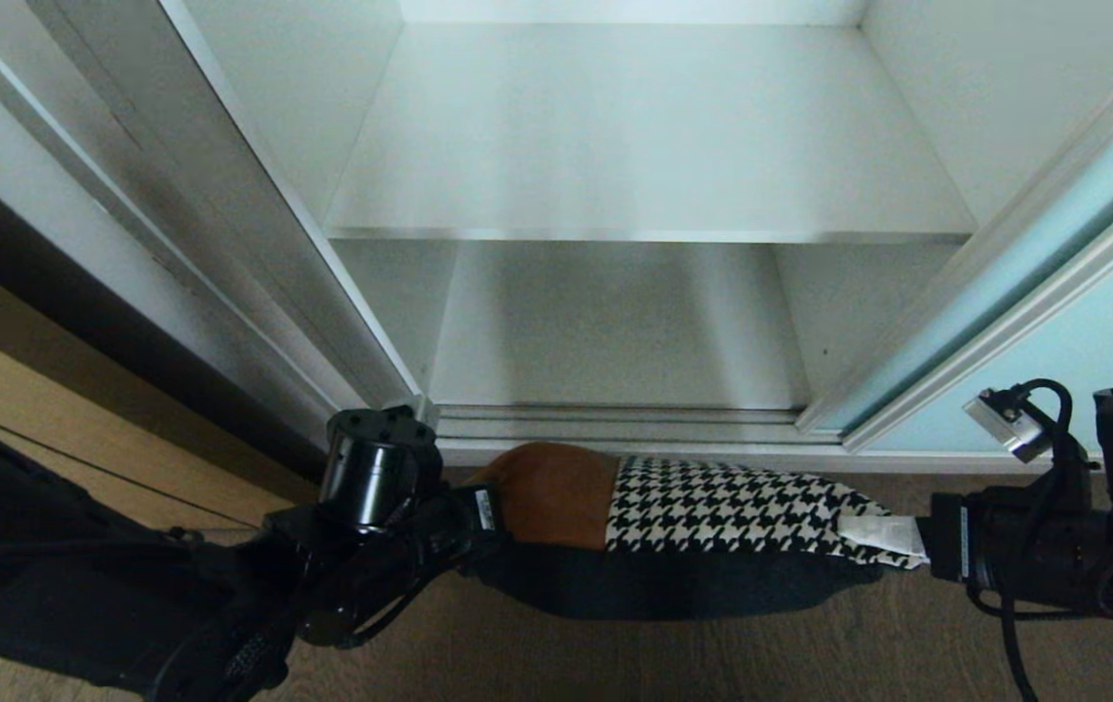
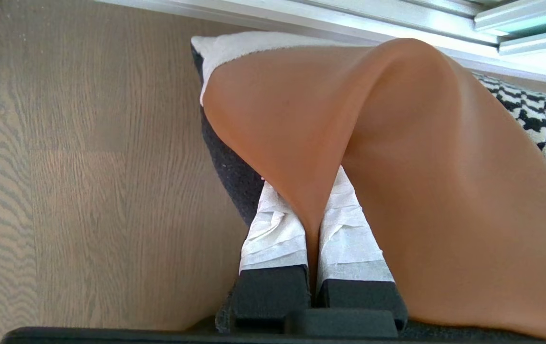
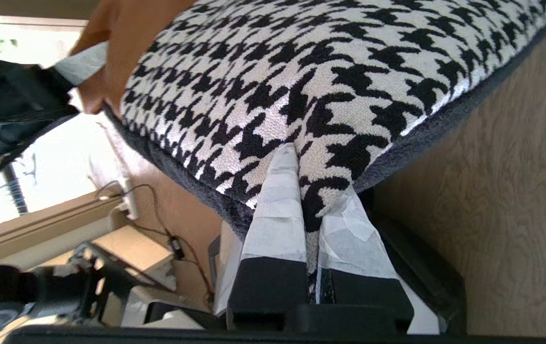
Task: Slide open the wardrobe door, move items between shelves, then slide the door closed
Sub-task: Place the pillow on the lower shelf
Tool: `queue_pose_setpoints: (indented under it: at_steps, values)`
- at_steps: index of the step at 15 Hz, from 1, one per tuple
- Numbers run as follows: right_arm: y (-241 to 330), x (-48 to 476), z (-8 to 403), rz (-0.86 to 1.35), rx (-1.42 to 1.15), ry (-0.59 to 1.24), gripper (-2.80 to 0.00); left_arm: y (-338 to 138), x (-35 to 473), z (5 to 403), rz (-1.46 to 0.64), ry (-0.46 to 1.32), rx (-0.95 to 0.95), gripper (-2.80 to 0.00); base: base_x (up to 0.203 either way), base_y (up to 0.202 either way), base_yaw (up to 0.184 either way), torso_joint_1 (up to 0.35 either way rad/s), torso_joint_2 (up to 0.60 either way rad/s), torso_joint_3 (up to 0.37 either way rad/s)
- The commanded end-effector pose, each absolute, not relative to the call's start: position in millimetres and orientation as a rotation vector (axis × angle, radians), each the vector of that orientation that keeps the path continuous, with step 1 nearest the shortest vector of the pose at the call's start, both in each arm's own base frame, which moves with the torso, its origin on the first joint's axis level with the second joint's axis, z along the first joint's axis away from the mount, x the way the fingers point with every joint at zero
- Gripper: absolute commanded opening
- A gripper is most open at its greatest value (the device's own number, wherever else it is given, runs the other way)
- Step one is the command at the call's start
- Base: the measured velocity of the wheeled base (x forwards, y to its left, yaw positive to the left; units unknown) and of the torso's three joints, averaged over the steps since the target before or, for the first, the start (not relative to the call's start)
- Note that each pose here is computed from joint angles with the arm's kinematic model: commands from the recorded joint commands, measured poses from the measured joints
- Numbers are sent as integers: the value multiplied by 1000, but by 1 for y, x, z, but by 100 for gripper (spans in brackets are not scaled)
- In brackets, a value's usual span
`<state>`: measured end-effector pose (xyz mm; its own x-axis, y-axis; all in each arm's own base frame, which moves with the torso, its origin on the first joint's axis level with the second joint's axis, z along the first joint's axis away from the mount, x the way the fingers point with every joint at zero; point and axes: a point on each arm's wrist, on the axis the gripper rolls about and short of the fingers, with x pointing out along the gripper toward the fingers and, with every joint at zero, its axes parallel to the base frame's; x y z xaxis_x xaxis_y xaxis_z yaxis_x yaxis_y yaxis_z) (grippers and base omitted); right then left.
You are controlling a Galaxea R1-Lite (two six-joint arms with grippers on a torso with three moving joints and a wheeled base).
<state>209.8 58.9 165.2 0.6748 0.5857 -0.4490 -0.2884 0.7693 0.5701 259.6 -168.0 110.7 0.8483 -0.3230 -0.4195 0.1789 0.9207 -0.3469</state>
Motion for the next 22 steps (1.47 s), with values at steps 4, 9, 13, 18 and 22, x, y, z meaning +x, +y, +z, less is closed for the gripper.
queue_pose_setpoints:
  at_steps: [4,9,13,18,22]
  values:
    - [58,211,167,523,494,657,-280,-169,261,106,-262,501,-299,-280,169,0,0,-1,4,2]
    - [60,221,161,518,495,685,-280,-170,267,111,-261,476,-311,-280,90,0,0,4,1,1]
    - [67,256,154,514,489,678,-280,-175,296,105,-238,448,-315,-280,0,0,0,0,0,0]
    - [72,329,152,510,483,551,-280,-166,354,110,-174,329,-346,-280,0,0,0,0,0,0]
    - [68,340,185,529,470,422,-280,-157,369,132,-171,239,-324,-280,0,0,0,0,0,0]
